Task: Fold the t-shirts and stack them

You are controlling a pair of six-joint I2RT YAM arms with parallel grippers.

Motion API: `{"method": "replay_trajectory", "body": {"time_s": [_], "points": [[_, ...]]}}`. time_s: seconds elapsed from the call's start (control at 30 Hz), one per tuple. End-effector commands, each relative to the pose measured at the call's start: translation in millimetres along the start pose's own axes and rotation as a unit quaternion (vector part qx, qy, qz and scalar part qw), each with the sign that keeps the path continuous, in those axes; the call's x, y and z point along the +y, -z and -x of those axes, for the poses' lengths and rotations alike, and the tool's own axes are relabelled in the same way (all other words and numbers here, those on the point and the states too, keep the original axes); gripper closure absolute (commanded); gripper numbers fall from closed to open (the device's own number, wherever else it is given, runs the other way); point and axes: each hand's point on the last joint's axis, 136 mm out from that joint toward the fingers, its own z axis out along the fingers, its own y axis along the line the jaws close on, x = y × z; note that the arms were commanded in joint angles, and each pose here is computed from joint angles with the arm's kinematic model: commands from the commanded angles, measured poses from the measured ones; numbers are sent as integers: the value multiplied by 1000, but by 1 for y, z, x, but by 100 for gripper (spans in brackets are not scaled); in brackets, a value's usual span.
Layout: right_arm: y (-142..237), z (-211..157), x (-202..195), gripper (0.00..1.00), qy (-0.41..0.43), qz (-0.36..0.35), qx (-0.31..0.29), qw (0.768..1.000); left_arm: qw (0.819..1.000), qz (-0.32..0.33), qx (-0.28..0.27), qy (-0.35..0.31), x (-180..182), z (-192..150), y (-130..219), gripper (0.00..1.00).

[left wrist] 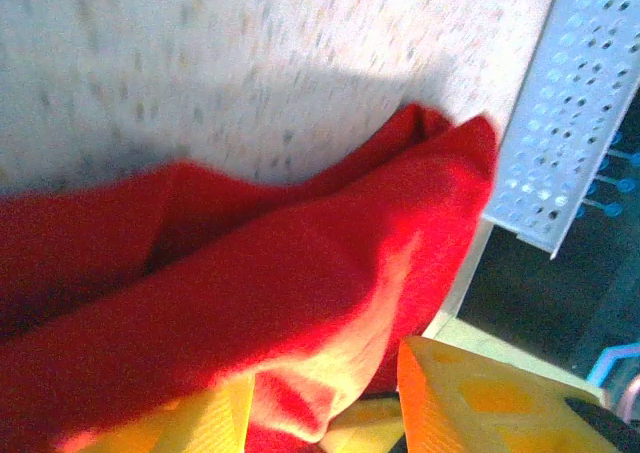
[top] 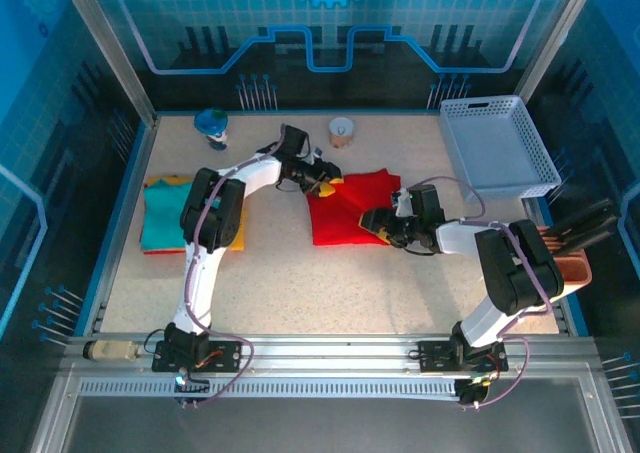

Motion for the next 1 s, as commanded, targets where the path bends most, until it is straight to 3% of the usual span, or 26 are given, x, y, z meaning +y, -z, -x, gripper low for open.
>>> {"method": "replay_trajectory", "body": {"time_s": [0.0,0.13,0.27,0.47,0.67,0.97], "points": [[-2,-26,-47,24,-27,-71,31,997,1000,10,7,5,7,13,15,58],[3,-20,-37,24,-24,-58,27,998,1000,18,-15,-12,-1,14,44,58],[6,-4,-9,21,1,-40,31,999,997,31,-48,-55,-15,-8,76,56],[23,18,30,15,32,-20,16,999,990,90,-64,-90,11,-54,101,53],[37,21,49,13,49,-11,14,999,982,148,-41,-107,49,-82,83,48],[56,5,42,12,52,-35,17,998,966,218,-35,-132,66,-73,46,47]]}}
